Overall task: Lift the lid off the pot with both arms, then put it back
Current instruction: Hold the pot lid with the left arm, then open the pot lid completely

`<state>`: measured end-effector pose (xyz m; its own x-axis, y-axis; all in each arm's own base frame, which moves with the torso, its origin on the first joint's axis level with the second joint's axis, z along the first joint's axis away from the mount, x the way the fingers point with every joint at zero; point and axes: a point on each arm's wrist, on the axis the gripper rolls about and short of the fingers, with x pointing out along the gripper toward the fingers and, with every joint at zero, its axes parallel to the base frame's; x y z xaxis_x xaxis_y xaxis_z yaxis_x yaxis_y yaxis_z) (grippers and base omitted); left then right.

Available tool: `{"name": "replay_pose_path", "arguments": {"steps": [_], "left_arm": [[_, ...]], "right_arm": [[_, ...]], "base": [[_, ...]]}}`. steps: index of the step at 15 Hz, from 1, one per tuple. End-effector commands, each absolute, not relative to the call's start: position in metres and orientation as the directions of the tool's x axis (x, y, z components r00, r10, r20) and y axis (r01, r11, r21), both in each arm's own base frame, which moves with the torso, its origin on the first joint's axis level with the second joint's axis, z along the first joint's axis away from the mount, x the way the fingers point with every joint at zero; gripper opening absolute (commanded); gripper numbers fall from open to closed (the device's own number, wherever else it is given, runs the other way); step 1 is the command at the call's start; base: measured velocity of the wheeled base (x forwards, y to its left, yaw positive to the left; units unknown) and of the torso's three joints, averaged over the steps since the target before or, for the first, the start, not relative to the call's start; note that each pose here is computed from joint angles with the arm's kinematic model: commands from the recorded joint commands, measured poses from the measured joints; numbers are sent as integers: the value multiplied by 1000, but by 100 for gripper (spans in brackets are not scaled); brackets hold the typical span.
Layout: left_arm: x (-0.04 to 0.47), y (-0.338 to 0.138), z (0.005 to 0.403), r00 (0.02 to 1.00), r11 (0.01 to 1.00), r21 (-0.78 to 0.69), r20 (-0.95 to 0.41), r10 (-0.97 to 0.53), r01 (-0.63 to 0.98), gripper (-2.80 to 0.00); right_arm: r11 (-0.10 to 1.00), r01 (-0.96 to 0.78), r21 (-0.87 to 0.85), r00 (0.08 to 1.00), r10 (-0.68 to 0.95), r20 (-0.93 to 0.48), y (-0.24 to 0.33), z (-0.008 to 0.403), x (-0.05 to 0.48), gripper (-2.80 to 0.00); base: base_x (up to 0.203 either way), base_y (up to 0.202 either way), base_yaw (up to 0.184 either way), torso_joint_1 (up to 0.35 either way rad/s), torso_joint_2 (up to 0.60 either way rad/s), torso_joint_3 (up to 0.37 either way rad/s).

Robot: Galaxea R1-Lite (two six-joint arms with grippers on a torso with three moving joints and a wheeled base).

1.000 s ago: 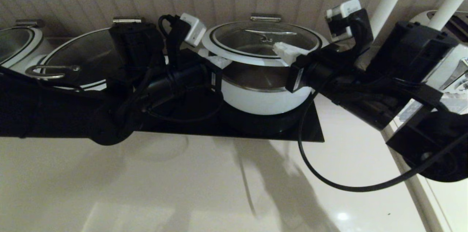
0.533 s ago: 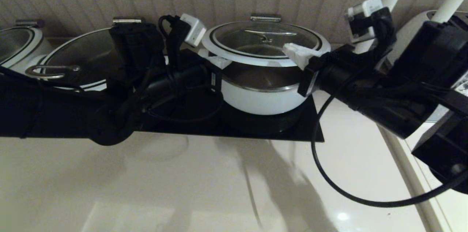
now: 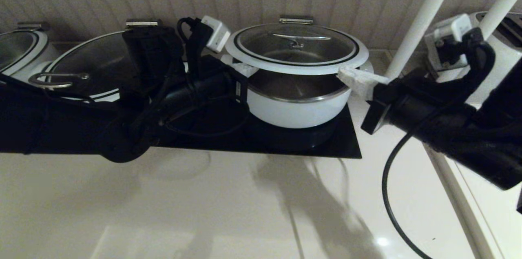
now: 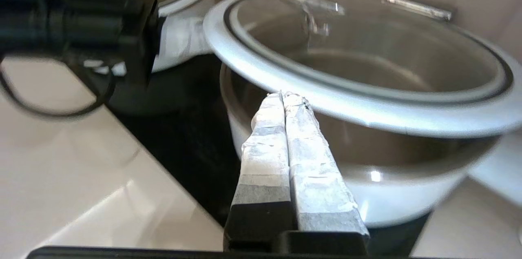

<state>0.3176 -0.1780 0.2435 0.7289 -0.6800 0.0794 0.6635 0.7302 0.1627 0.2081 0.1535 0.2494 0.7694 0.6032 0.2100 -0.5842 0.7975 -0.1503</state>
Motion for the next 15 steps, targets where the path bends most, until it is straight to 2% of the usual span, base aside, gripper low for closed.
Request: {"name": "replay_pose_path", "arguments": {"steps": [1, 15], "left_arm": [[317, -178, 245, 727, 730, 166, 87, -681, 663, -280], [320, -175, 242, 747, 748, 160, 78, -660, 644, -280]], "right_arm": [[798, -583, -151, 769, 602, 216, 144, 249, 195, -280], [788, -608, -94, 786, 615, 68, 144, 208, 197, -280]], "base": [[0, 0, 0, 0, 0, 0], [0, 0, 0, 0, 0, 0]]}}
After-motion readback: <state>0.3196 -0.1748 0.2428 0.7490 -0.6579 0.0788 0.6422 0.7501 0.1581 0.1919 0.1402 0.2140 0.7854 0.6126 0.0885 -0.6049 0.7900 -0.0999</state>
